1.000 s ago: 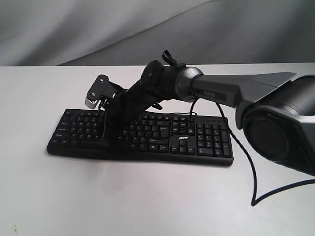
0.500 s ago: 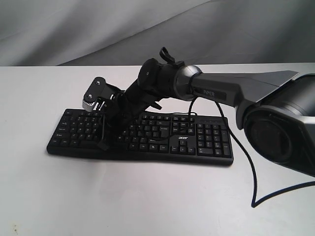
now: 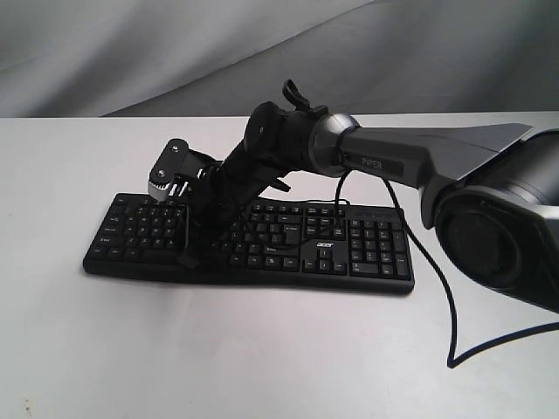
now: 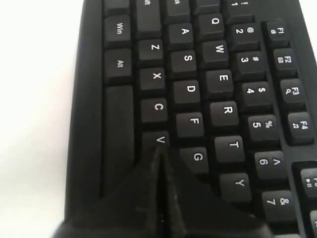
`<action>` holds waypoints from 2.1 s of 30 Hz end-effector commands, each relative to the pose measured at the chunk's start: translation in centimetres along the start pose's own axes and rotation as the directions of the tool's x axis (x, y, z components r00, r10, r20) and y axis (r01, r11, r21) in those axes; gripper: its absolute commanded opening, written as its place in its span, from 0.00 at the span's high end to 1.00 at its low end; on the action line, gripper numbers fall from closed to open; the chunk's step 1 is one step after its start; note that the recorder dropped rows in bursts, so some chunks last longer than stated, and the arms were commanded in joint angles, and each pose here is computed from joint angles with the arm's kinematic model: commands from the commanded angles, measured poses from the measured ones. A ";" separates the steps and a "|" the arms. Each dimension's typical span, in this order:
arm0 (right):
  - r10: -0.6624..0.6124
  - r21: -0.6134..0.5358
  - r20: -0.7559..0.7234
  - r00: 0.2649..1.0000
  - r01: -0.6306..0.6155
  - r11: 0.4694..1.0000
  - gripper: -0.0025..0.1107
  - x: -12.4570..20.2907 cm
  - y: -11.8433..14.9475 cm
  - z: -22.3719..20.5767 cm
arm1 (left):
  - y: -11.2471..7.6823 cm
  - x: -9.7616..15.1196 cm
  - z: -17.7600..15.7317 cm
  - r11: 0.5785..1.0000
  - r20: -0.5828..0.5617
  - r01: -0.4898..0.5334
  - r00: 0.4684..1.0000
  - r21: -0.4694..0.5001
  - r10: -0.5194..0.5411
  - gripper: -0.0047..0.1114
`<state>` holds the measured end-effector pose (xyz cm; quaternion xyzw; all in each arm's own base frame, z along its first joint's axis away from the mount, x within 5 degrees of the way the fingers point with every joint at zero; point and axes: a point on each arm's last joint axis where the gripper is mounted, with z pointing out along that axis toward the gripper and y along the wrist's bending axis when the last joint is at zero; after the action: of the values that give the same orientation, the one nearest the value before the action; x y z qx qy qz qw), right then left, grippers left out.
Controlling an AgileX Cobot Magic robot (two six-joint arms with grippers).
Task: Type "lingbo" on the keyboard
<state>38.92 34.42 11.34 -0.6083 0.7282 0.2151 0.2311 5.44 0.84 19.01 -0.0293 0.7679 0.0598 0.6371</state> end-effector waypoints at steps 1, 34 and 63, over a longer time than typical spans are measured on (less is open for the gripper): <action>-0.005 0.000 0.000 1.000 0.005 1.000 0.98 -0.3 0.1 -0.3 | 0.0 0.1 0.0 1.000 0.005 0.006 1.000 0.001 -0.006 0.96; 0.082 0.170 -0.082 0.993 -0.067 0.983 0.98 0.8 -2.2 -5.0 | 0.0 0.1 0.0 1.000 0.005 0.006 1.000 0.001 -0.006 0.96; 0.127 0.130 -0.066 0.990 -0.118 0.984 0.98 3.0 -2.5 -3.8 | 0.0 0.1 0.0 1.000 0.005 0.006 1.000 0.001 -0.006 0.96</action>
<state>40.57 29.49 12.84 -0.5569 0.7826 0.1582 0.2288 5.44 0.84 19.01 -0.0293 0.7679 0.0598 0.6371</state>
